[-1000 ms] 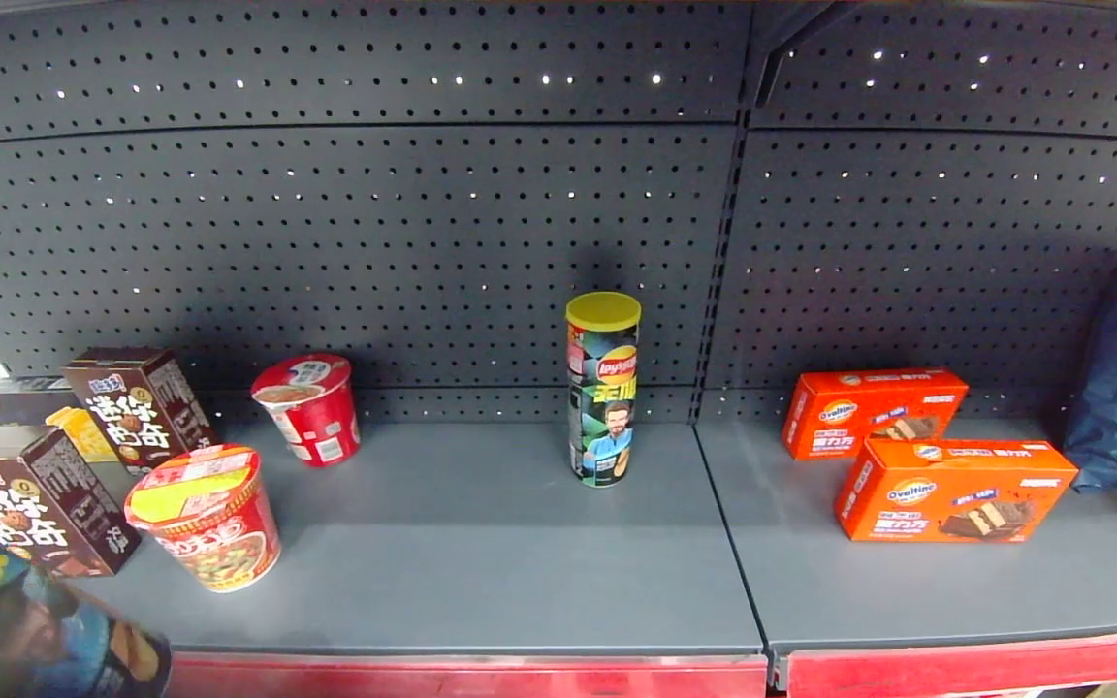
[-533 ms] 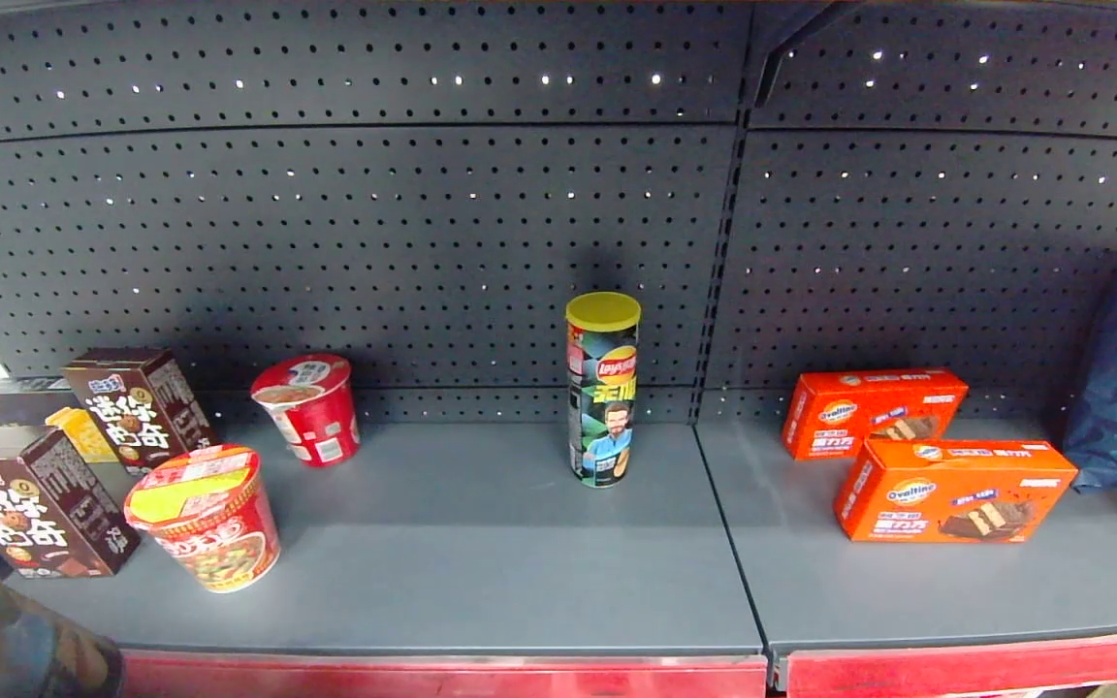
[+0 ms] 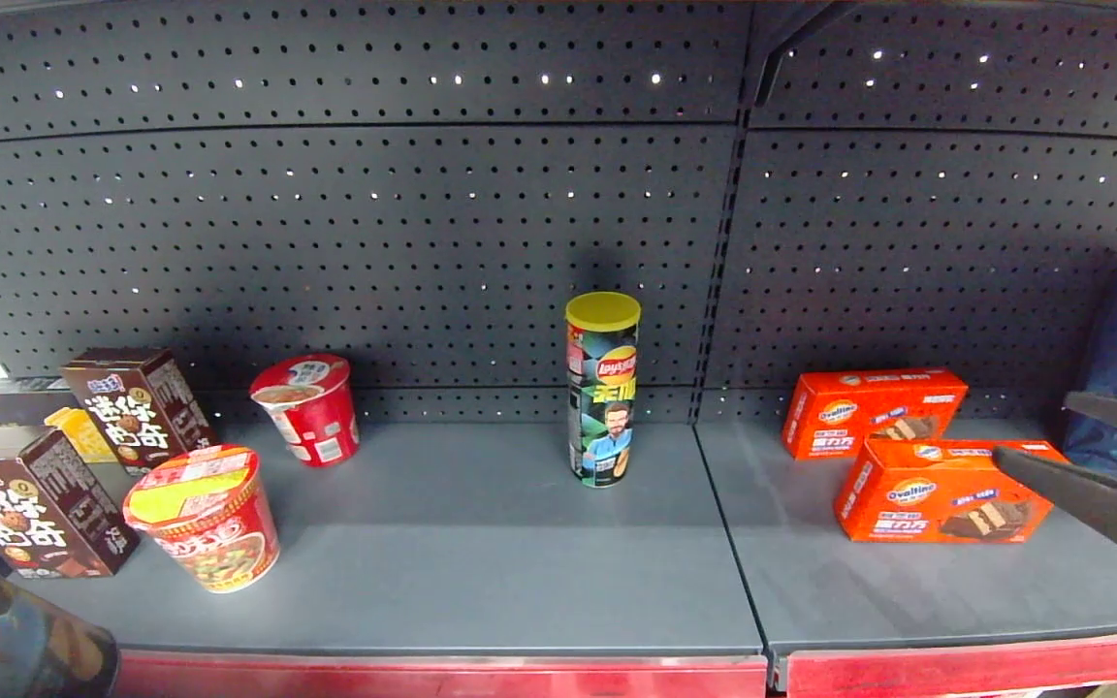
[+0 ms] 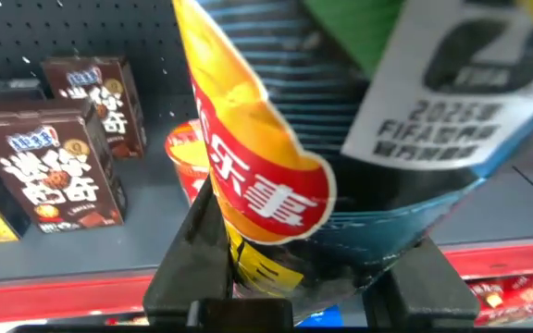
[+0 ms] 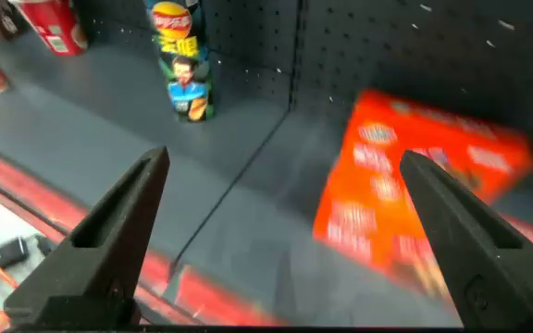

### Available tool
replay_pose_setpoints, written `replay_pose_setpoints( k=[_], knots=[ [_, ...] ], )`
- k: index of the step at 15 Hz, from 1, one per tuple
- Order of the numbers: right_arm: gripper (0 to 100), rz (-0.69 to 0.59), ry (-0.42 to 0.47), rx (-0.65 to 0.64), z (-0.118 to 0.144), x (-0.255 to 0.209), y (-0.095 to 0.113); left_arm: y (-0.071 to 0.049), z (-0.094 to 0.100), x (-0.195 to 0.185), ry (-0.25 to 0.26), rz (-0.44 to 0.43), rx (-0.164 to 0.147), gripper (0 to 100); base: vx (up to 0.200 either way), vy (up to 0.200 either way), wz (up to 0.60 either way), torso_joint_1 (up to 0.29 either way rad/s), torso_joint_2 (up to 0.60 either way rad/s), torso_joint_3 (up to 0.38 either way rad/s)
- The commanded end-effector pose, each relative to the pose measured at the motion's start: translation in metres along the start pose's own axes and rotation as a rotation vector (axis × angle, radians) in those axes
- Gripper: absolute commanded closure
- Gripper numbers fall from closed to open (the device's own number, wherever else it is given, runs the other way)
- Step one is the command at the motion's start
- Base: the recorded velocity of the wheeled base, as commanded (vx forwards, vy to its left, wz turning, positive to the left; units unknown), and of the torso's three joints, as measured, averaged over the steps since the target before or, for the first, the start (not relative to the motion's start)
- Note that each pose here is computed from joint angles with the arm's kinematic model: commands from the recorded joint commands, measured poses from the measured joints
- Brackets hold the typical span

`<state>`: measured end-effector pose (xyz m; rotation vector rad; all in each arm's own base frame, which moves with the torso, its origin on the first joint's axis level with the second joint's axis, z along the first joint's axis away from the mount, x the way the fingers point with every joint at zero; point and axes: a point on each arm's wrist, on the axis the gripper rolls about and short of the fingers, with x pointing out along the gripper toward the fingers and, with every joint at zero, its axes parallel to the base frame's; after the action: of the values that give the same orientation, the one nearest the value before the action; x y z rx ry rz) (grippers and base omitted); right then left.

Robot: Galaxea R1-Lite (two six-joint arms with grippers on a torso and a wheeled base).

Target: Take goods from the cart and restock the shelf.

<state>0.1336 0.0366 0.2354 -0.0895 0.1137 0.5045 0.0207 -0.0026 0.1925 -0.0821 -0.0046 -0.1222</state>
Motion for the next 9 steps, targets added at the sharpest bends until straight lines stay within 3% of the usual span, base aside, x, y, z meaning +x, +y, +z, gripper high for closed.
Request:
replay_pose_setpoints(
  k=[1,4,9],
  knots=[
    [0,0.096,0.060,-0.028,0.003,0.086,-0.019,0.000,-0.003,0.001,0.015,-0.010,-0.012,100,0.000,0.000,0.00,0.000,0.00,0.000],
    [0,0.241,0.050,-0.119,0.010,0.134,-0.025,0.000,-0.004,0.001,0.016,-0.011,-0.063,100,0.000,0.000,0.00,0.000,0.00,0.000],
    [0,0.357,0.018,-0.146,0.021,0.196,-0.006,0.001,-0.025,-0.011,0.010,-0.015,-0.064,100,0.000,0.000,0.00,0.000,0.00,0.000]
  ],
)
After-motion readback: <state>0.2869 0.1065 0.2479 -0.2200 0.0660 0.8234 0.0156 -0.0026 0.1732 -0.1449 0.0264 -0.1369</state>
